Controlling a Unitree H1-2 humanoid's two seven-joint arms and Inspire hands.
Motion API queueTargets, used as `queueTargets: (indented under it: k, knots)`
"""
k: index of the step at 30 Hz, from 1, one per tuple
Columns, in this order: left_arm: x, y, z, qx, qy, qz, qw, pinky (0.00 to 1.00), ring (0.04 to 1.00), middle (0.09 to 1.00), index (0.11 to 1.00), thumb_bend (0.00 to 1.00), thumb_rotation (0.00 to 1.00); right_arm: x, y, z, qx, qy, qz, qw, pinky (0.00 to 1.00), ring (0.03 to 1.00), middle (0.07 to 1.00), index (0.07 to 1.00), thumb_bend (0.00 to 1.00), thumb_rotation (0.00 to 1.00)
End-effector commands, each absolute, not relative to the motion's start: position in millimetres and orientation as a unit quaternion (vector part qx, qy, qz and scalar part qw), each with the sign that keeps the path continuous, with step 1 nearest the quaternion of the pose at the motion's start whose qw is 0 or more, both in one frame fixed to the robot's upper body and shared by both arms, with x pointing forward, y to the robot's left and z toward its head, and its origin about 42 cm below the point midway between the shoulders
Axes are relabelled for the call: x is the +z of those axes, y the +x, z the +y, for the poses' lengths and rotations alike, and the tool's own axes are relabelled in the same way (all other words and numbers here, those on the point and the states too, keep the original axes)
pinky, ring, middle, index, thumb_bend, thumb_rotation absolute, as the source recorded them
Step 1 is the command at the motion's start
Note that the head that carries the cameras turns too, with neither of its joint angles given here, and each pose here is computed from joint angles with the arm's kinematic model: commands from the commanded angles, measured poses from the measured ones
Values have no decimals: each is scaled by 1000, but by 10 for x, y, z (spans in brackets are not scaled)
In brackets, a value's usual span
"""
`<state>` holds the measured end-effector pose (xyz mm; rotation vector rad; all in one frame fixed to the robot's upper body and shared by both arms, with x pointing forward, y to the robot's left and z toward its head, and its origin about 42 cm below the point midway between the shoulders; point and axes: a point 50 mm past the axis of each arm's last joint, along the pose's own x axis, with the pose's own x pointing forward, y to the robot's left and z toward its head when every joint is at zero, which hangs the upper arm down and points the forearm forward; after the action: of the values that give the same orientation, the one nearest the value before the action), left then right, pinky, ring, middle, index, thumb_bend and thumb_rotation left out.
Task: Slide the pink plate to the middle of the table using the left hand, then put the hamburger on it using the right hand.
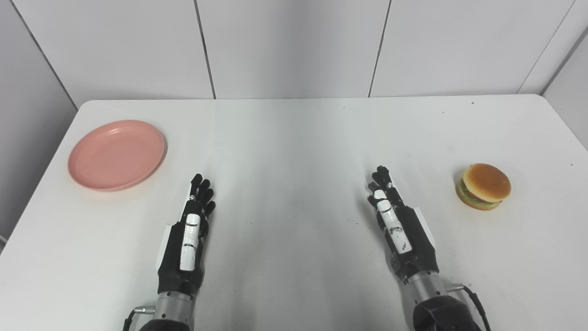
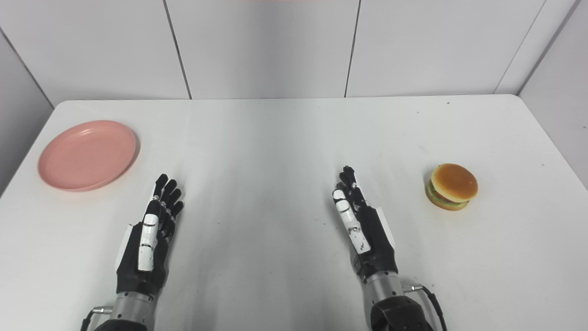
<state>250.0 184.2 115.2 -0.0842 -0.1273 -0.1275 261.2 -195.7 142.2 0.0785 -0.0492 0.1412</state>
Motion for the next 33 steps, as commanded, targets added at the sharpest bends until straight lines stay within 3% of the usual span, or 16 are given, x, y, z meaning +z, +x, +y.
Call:
queueTargets:
  k: [1, 33]
  knots:
    - [1158, 2498, 1792, -63, -50, -78, 994, 1000, 1000, 1000, 1000, 599, 1000, 1519, 2670, -1923, 83, 42, -44, 995, 1000, 1000, 1000, 1000, 618, 776]
    - [1115, 2525, 1799, -81, -34, -79, 993, 1000, 1000, 1000, 1000, 598, 1000, 1491, 2655, -1983, 75, 40, -48, 995, 1000, 1000, 1000, 1000, 599, 809]
